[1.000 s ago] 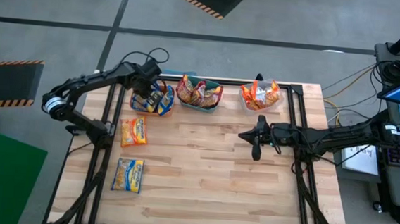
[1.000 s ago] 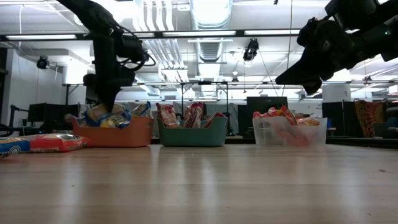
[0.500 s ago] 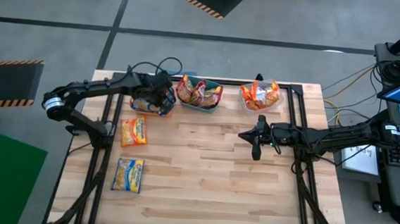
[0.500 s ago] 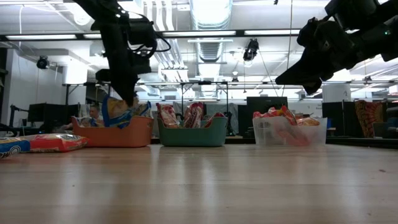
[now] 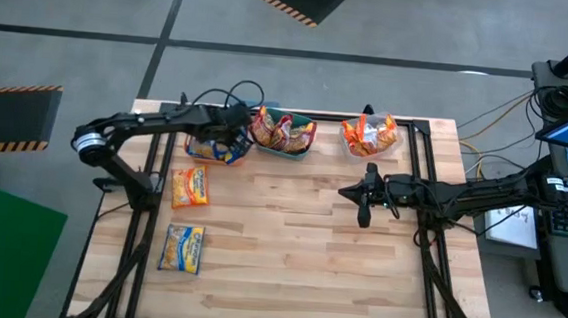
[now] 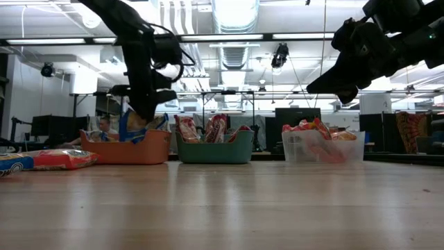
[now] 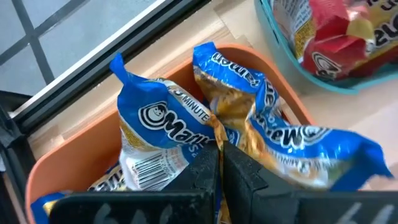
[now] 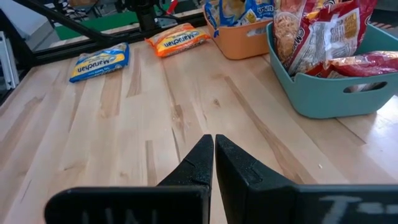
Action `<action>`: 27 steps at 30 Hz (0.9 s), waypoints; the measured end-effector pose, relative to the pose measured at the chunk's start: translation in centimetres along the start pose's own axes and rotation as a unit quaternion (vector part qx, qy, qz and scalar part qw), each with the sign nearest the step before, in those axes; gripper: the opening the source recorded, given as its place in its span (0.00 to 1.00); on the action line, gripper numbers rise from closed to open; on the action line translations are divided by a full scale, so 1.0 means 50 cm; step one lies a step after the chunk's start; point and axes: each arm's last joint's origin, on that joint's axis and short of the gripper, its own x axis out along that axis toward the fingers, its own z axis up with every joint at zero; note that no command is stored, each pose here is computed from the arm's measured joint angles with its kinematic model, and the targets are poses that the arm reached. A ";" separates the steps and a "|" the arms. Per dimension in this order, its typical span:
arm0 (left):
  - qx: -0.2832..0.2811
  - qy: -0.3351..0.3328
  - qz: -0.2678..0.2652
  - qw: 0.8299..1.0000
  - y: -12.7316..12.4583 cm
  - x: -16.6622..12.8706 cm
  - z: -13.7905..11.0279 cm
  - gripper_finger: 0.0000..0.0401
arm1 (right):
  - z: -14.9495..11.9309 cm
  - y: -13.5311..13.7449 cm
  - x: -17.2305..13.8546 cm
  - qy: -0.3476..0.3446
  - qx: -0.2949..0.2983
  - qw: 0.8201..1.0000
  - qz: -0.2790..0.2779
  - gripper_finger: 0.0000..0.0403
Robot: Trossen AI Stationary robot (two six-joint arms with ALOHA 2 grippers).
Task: Sort Maruchan noodles
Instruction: Put the blue noodle pack into the orange bin
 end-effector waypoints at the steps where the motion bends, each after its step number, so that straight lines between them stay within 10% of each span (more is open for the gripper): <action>1: 0.000 0.001 0.000 1.000 -0.003 0.006 0.001 0.00 | 0.000 0.000 0.000 0.000 0.000 1.000 0.000 0.02; 15: 0.023 -0.019 -0.003 1.000 0.004 -0.037 0.029 0.00 | 0.000 0.000 0.000 -0.001 -0.002 1.000 0.001 0.02; 27: -0.018 -0.027 0.129 0.991 0.025 -0.011 -0.018 0.00 | 0.000 0.000 0.000 -0.001 -0.003 1.000 0.001 0.02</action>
